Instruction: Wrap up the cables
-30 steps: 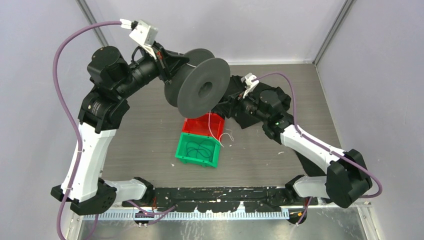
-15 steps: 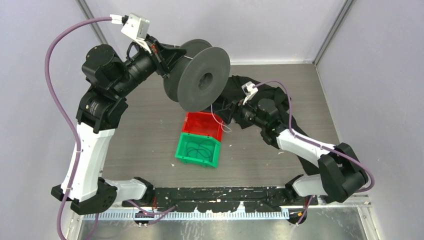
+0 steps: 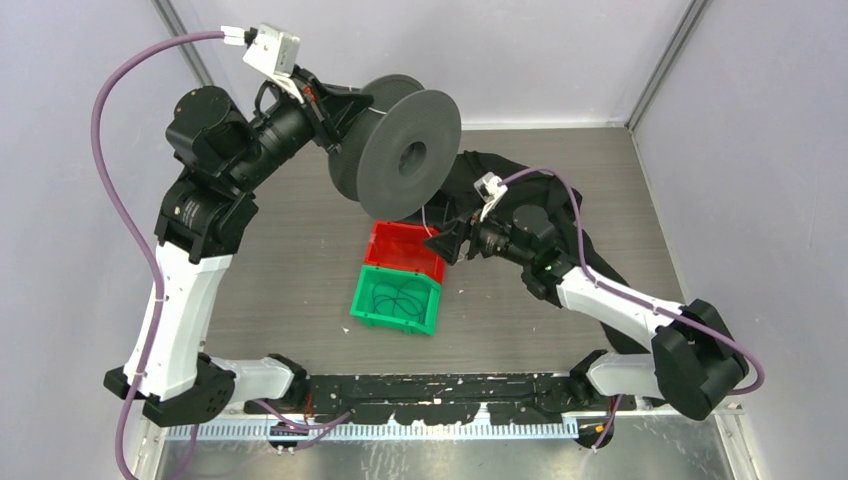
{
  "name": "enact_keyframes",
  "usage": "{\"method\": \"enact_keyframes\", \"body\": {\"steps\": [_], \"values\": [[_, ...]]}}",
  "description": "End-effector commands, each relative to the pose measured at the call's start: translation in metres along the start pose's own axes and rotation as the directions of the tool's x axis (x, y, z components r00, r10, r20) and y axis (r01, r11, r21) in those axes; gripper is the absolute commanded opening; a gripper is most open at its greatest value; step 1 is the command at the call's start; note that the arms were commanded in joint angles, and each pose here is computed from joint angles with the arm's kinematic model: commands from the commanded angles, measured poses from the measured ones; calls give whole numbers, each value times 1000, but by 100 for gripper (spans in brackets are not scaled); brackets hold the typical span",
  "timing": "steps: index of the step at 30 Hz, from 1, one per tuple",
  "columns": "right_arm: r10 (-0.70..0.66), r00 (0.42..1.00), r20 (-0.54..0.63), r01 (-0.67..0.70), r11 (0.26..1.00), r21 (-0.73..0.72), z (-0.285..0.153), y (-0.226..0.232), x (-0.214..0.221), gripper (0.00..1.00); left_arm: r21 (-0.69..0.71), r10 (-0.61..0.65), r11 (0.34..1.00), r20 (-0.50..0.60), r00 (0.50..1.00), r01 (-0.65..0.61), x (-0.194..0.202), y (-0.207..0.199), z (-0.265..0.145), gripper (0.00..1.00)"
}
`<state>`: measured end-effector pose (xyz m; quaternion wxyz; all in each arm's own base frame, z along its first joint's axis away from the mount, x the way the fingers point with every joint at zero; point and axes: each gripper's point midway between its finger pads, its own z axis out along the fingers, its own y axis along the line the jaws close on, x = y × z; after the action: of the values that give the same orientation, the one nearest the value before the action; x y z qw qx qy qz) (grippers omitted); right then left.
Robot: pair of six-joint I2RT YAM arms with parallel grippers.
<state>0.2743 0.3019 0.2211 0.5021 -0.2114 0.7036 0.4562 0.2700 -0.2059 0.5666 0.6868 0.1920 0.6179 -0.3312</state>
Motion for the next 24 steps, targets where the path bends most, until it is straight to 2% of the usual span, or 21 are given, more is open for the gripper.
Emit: {"method": "enact_keyframes", "body": {"steps": [1,4,6,7,9,10,11,14,17,21,24], "values": [[-32,999,17,32,999,-13,7,4,-4,82,33,10,999,185,983,-16,-56,-15,-12,1],[-50,999,-3,50,999,-2,19,0,8,81,33,9,999,195,981,-15,-60,-16,-14,1],[-40,999,-21,40,999,-20,28,0,14,75,26,7,1000,199,980,-13,-61,-15,-15,1],[-33,999,-31,32,999,-31,32,1,16,64,15,5,1000,202,979,-8,-62,-13,-15,0],[-23,998,-53,21,999,-40,38,2,16,22,-21,2,1000,208,978,2,-63,-6,-15,1],[-22,998,-58,20,999,-36,39,3,13,5,-50,-4,999,213,977,15,-63,-1,-16,0],[-20,998,-64,18,999,-28,39,2,11,1,-97,-9,995,218,976,31,-63,8,-15,0],[-39,996,-75,37,999,-24,28,13,1,0,-305,-16,947,255,967,96,-60,48,-20,1],[-110,984,-143,106,994,-31,13,31,4,1,-497,0,853,307,952,160,-52,89,-27,1],[-216,943,-254,204,976,-74,-11,65,17,1,-625,-9,742,355,935,244,-25,124,-28,0],[-285,914,-289,259,958,-123,-25,90,15,0,-676,-14,684,364,931,274,-11,137,-26,1]]}}
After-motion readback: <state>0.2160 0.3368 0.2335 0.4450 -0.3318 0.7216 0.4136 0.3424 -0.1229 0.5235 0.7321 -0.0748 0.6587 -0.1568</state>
